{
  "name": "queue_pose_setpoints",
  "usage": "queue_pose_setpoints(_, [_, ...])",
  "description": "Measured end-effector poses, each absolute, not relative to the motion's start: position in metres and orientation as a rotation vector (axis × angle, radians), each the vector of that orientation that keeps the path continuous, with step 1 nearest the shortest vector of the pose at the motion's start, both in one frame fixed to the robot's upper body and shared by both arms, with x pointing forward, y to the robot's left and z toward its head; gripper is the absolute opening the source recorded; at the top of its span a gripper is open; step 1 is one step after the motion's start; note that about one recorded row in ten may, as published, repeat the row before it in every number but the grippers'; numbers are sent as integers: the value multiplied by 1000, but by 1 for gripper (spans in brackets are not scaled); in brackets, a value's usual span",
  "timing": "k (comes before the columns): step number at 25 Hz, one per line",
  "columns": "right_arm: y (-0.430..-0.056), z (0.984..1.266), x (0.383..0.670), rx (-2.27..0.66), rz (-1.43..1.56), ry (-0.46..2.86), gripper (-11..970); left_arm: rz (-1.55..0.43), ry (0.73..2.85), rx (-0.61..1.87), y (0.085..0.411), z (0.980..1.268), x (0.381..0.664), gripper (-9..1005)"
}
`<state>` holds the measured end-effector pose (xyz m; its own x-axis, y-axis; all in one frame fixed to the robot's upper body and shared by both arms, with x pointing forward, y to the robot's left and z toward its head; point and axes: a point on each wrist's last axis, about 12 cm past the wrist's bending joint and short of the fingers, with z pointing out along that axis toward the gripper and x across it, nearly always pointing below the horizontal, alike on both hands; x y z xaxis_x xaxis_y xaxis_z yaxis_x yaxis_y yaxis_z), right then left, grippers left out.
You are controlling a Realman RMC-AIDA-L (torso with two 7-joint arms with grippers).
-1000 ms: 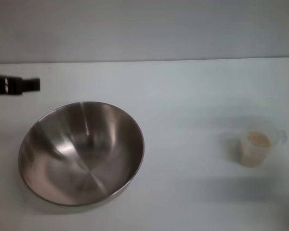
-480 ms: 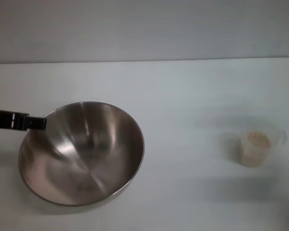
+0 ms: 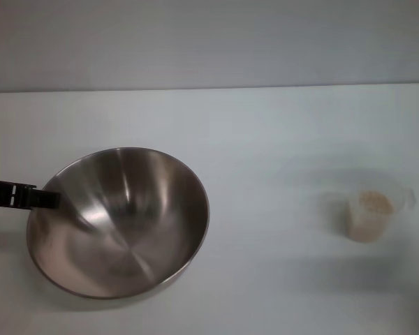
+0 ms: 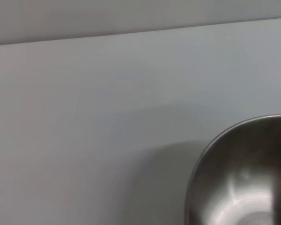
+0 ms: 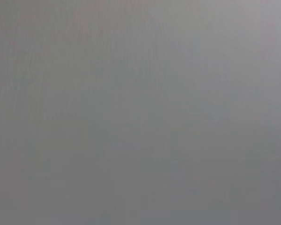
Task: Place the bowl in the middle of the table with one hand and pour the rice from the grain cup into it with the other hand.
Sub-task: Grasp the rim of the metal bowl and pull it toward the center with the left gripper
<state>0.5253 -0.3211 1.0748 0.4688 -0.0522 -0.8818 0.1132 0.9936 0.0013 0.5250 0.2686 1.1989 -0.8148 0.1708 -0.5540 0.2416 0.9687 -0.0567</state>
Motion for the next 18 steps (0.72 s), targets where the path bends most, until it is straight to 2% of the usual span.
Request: queue_pose_setpoints(18, [-320,1075,525,65,-98,1076,634,-173,2616,324,269,1185,531,862])
